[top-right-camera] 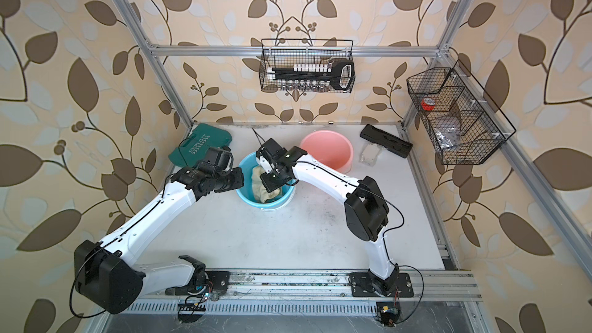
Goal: Wipe the inside of the bucket with a cloth
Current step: Wipe the dirt from the inside of the bucket.
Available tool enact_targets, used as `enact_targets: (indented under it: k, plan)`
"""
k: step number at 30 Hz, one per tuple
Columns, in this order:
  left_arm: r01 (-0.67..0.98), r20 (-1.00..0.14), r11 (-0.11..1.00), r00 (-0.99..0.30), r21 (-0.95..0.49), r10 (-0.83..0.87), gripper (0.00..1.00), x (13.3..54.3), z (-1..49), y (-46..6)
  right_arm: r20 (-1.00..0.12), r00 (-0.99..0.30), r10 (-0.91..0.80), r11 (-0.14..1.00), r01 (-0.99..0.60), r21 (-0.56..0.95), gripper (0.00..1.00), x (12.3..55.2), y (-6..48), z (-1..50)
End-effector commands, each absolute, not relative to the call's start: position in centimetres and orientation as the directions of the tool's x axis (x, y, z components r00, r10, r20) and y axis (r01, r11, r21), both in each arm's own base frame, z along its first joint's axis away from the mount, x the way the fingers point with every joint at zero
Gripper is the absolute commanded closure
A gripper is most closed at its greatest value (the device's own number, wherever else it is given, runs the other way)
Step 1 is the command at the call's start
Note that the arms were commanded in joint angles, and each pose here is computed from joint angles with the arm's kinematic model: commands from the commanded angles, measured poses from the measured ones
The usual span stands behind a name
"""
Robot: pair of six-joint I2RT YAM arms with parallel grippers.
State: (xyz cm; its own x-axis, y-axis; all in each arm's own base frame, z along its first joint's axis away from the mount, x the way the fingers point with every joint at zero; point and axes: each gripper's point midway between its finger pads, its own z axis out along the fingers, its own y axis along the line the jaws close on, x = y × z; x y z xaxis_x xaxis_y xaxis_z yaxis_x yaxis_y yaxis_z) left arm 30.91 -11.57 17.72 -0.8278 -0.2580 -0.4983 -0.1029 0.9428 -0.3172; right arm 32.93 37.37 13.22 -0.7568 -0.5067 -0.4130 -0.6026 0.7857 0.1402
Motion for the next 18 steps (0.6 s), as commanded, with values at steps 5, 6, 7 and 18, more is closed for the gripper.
enact_targets:
  k: [5, 6, 7, 18]
  plan:
    - [-0.085, -0.519, 0.957, -0.825, -0.279, -0.225, 1.00, 30.7, 18.5, -11.2, -0.349, -0.741, -0.574, 0.818, -0.495, -0.294, 1.00, 36.5, 32.7, 11.2]
    - [-0.083, -0.518, 0.956, -0.826, -0.281, -0.224, 1.00, 30.7, 18.5, -11.2, -0.348, -0.736, -0.580, 0.812, -0.491, -0.316, 1.00, 36.8, 32.6, 11.2]
    - [-0.083, -0.520, 0.956, -0.824, -0.282, -0.225, 1.00, 30.8, 18.5, -11.2, -0.343, -0.733, -0.587, 0.805, -0.484, -0.343, 1.00, 37.1, 32.5, 11.2]
    - [-0.063, -0.482, 0.942, -0.847, -0.329, -0.225, 1.00, 29.8, 18.2, -12.1, -0.355, -0.782, -0.513, 0.838, -0.367, -0.403, 1.00, 40.1, 32.6, 8.8]
